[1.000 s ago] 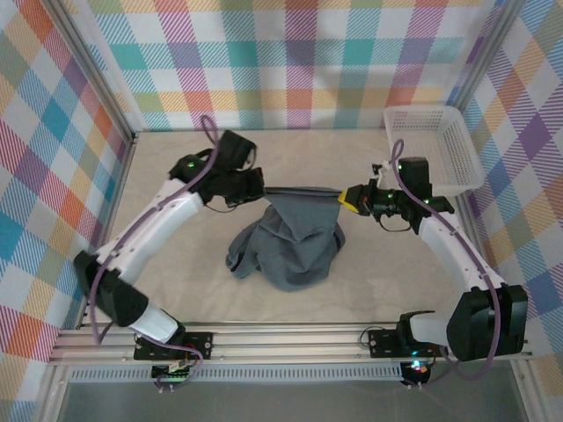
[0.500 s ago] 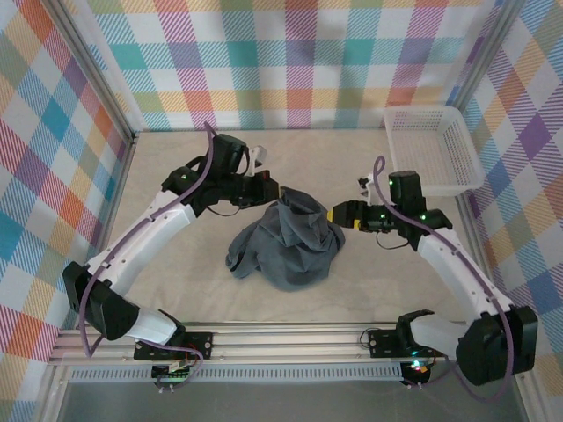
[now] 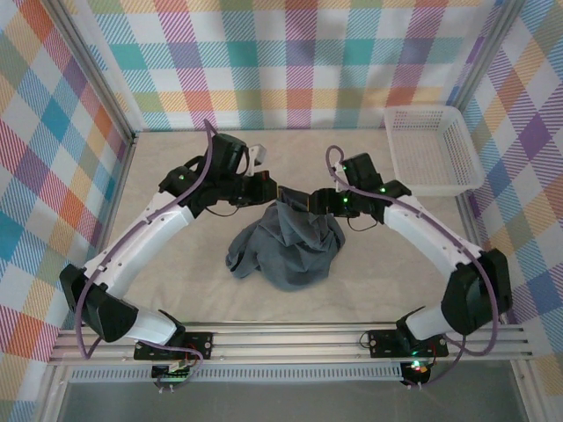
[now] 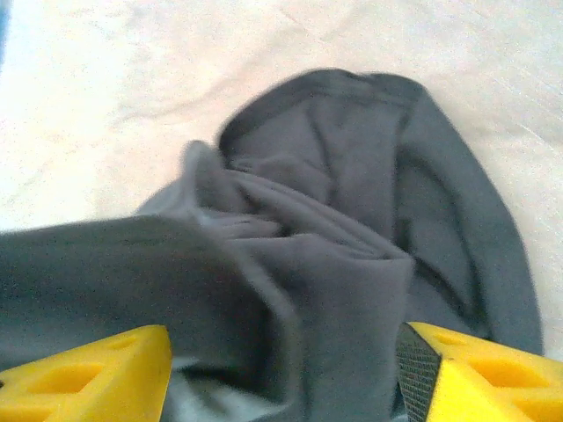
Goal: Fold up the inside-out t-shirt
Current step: Turn the T-shirt inside out at the center of the table.
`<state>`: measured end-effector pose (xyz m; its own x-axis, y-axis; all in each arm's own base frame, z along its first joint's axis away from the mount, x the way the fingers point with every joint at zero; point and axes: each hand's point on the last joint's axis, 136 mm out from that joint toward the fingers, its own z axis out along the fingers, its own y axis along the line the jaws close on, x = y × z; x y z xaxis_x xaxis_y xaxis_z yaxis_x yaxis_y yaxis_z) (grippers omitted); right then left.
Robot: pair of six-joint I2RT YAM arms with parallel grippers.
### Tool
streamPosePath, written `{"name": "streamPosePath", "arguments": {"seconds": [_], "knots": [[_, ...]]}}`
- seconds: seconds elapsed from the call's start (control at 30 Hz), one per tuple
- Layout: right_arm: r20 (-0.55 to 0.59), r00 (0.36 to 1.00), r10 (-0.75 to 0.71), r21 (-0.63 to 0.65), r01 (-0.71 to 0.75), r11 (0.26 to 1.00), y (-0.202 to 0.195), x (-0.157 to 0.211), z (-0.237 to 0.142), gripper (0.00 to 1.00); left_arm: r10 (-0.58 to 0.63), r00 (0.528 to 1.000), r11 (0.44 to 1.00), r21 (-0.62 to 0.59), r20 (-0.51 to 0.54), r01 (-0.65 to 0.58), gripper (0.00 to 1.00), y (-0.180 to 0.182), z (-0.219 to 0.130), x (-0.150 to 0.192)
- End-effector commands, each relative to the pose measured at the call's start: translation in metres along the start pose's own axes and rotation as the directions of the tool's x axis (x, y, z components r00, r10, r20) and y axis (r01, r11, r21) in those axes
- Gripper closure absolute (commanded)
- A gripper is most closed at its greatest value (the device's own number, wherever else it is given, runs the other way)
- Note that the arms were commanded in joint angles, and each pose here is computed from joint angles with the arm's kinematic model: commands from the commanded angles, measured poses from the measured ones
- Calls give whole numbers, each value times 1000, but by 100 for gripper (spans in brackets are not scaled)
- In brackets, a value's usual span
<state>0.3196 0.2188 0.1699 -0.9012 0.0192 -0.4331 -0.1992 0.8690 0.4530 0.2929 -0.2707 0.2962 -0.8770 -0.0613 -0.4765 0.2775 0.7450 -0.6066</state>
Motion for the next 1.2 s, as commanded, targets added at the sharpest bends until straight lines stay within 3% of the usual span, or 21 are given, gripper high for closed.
{"name": "streamPosePath", "arguments": {"seconds": [0.0, 0.13, 0.23, 0.27, 0.37, 0.4, 0.53, 0.7, 0.8, 0.9, 1.0, 1.17], "knots": [[-58, 989, 134, 174, -122, 977, -31, 16, 3, 32, 54, 997, 999, 2, 46, -54, 100, -5, -19, -1], [-116, 981, 155, 287, -116, 951, -57, 37, -2, 42, 48, 993, 993, -113, 111, -35, 100, 14, -34, -7], [-122, 971, 208, 269, -169, 948, -67, 50, -14, 46, 51, 989, 988, -154, 137, -30, 100, 20, -41, -10], [-117, 967, 227, 238, -195, 951, -66, 51, -19, 52, 52, 987, 986, -168, 150, -26, 100, 22, -44, -12], [-119, 965, 234, 60, -228, 972, -40, 45, -30, 97, 62, 983, 983, -183, 176, -29, 100, 21, -50, -19], [-125, 971, 202, -45, -209, 977, -20, 39, -35, 100, 74, 980, 984, -172, 183, -42, 100, 16, -53, -22], [-59, 988, 145, -325, -156, 933, 43, 3, -72, 100, 122, 962, 983, -161, 243, -84, 100, -1, -70, -47], [201, 975, 97, -448, 3, 894, 91, -59, -144, 100, 184, 910, 978, -166, 372, -130, 100, -30, -113, -93], [382, 921, 74, -500, 138, 855, 119, -89, -195, 100, 223, 851, 972, -170, 475, -159, 100, -48, -143, -117], [487, 871, 70, -484, 202, 851, 125, -97, -223, 100, 235, 790, 969, -205, 566, -141, 100, -52, -173, -130], [486, 873, 43, -444, 204, 873, 114, -85, -216, 100, 243, 778, 966, -217, 579, -140, 100, -49, -177, -129], [411, 911, 39, -448, 164, 879, 100, -58, -195, 100, 216, 836, 972, -195, 504, -133, 100, -38, -149, -114]]}}
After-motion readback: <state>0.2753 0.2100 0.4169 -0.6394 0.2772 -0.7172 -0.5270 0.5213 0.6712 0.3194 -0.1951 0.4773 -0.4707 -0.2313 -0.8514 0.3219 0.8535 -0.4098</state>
